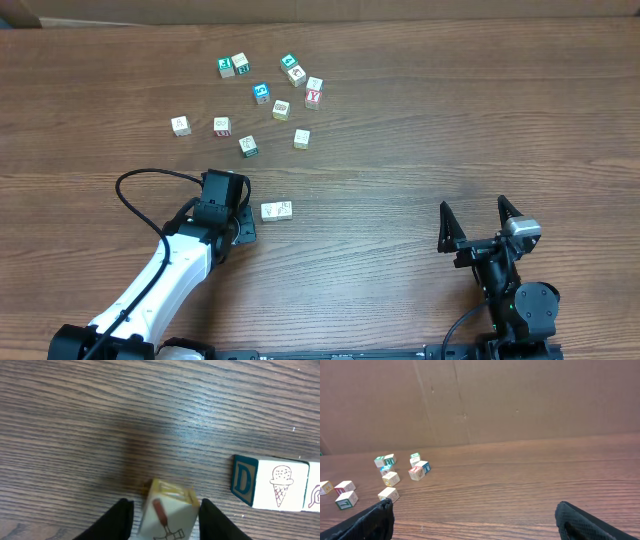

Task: Form a horizontal line
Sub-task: 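Lower the hammer block onto the table left of the row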

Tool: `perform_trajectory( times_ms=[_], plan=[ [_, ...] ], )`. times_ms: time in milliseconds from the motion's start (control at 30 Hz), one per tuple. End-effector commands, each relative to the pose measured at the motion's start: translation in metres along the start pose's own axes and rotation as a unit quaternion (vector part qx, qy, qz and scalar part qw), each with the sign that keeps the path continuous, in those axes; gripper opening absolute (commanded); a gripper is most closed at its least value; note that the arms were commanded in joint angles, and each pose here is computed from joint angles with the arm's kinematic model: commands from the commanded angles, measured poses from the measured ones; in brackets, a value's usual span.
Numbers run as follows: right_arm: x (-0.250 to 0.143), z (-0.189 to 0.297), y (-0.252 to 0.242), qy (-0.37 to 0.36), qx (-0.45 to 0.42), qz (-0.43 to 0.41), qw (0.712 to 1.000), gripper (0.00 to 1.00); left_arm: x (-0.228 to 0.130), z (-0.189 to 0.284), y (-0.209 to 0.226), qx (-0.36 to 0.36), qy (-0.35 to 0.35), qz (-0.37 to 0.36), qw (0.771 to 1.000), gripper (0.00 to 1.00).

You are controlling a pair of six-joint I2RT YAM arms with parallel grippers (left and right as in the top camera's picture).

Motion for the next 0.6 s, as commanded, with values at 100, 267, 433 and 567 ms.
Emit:
perform_trajectory(
  times_ms=[100,267,433,567],
  plan=[
    [-0.002,0.0,-0.002,-0.002,-0.004,0.001,1.0,1.0,-0.005,-0.003,-0.002,-0.003,0.007,-0.011,1.0,0.41],
    [-0.002,0.0,-0.002,-0.002,-0.004,0.001,1.0,1.0,0.005,0.001,-0.004,-0.005,-0.005,-0.014,1.0,0.39],
    [-0.002,0.0,-0.002,-0.002,-0.004,0.001,1.0,1.0,0.031,0.016,-0.011,-0.015,-0.029,-0.01,0.999,0.38],
    [-0.002,0.0,-0.002,-0.002,-0.004,0.001,1.0,1.0,0.041,0.028,-0.013,-0.013,-0.026,-0.011,1.0,0.36]
  ],
)
Point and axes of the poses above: each gripper's point midway between its finger pads, its own z axis back along the fingers, its own y axis along the line the jaws close on, x = y × z, the point moved 2 cm from there along z, back along the fingers, and after that the axes turned 4 degrees about -z, right-handed, at the moved point
